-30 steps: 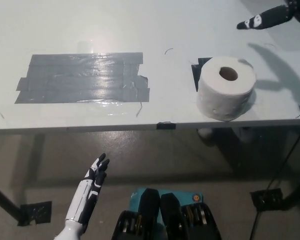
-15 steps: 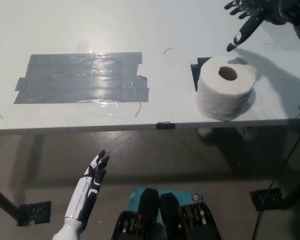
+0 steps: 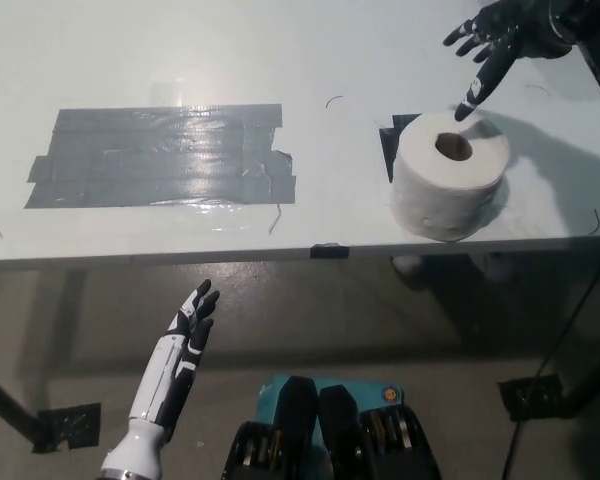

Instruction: A toilet paper roll is kept on the black spot on the desk infront of the robot and the robot inserts its right thumb into the hole in the centre to grab the roll. Then it passes the roll to a person.

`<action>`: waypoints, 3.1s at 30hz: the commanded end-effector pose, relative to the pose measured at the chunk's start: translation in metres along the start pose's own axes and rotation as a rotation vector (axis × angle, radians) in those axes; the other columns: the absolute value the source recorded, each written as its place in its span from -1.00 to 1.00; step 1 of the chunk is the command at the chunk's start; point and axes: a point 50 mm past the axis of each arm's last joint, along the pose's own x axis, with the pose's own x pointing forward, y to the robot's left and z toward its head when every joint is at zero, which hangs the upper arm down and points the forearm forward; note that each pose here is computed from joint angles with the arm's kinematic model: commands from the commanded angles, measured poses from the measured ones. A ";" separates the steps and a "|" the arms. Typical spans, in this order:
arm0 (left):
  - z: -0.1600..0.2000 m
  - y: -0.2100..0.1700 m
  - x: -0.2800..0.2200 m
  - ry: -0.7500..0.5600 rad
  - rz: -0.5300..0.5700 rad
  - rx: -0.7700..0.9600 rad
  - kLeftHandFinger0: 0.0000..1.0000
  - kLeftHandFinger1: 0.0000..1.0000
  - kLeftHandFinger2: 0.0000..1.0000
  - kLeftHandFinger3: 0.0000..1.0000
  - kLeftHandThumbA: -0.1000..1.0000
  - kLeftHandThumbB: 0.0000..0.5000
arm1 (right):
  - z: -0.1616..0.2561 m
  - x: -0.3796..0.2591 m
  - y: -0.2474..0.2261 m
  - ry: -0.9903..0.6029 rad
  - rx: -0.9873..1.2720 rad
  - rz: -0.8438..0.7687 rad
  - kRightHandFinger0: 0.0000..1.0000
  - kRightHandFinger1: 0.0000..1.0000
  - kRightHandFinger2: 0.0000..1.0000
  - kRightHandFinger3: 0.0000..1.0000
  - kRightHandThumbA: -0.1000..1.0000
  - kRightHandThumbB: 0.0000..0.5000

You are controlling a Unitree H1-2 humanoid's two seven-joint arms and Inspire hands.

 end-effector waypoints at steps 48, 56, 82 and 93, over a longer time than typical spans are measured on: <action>0.020 0.007 0.019 -0.075 -0.001 0.020 1.00 1.00 1.00 1.00 1.00 -0.65 | 0.009 0.010 0.006 -0.098 -0.093 -0.175 1.00 1.00 1.00 1.00 1.00 0.70; 0.021 0.007 0.018 -0.072 0.001 0.017 1.00 1.00 1.00 1.00 1.00 -0.61 | -0.002 0.019 0.015 -0.055 -0.109 -0.194 1.00 1.00 1.00 1.00 1.00 1.00; 0.025 0.007 0.024 -0.089 -0.008 0.020 1.00 1.00 1.00 1.00 1.00 -0.67 | -0.004 0.052 0.068 -0.043 -0.148 -0.106 1.00 1.00 1.00 1.00 0.94 0.56; 0.027 0.008 0.026 -0.092 -0.013 0.020 1.00 1.00 1.00 1.00 1.00 -0.69 | -0.016 0.070 0.097 0.077 -0.264 -0.175 -0.05 -0.02 0.30 1.00 -0.49 0.42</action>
